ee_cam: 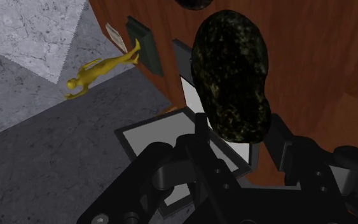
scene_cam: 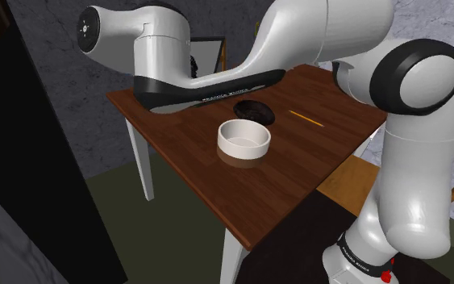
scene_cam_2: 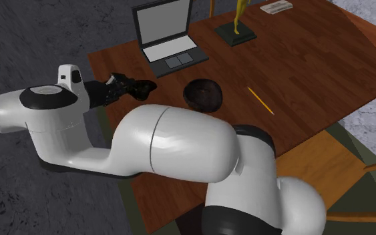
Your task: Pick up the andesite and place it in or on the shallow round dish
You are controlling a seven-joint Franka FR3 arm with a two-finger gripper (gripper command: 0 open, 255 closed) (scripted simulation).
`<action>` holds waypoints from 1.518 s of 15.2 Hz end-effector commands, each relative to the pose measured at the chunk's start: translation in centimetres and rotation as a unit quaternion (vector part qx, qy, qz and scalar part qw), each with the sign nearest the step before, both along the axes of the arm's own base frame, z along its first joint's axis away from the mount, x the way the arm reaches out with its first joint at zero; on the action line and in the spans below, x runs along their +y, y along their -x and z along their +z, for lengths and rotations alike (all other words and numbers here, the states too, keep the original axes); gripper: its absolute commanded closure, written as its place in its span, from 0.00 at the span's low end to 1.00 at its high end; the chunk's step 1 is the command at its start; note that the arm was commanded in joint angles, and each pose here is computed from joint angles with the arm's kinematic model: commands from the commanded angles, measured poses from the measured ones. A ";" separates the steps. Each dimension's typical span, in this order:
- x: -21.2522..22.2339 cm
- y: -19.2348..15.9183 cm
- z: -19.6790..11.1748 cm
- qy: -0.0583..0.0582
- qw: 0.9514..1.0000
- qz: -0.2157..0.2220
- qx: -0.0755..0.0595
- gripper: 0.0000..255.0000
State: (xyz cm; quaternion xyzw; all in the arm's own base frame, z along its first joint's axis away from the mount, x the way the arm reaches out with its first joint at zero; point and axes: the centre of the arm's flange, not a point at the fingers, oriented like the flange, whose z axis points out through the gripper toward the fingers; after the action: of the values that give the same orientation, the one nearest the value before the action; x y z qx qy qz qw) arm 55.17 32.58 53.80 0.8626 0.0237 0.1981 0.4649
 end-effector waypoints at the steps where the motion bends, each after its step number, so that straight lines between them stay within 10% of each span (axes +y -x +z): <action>1: -2.1 0.6 0.3 0.000 1.000 0.000 0.000 1.00; 18: -25.2 5.3 2.0 0.000 1.000 0.000 0.000 1.00; 23: -25.2 5.3 -0.6 0.000 1.000 0.000 0.000 1.00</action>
State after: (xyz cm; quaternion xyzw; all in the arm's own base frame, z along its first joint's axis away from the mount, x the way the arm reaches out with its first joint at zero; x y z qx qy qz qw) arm 49.90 7.43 53.73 0.8626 0.0236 0.1979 0.4649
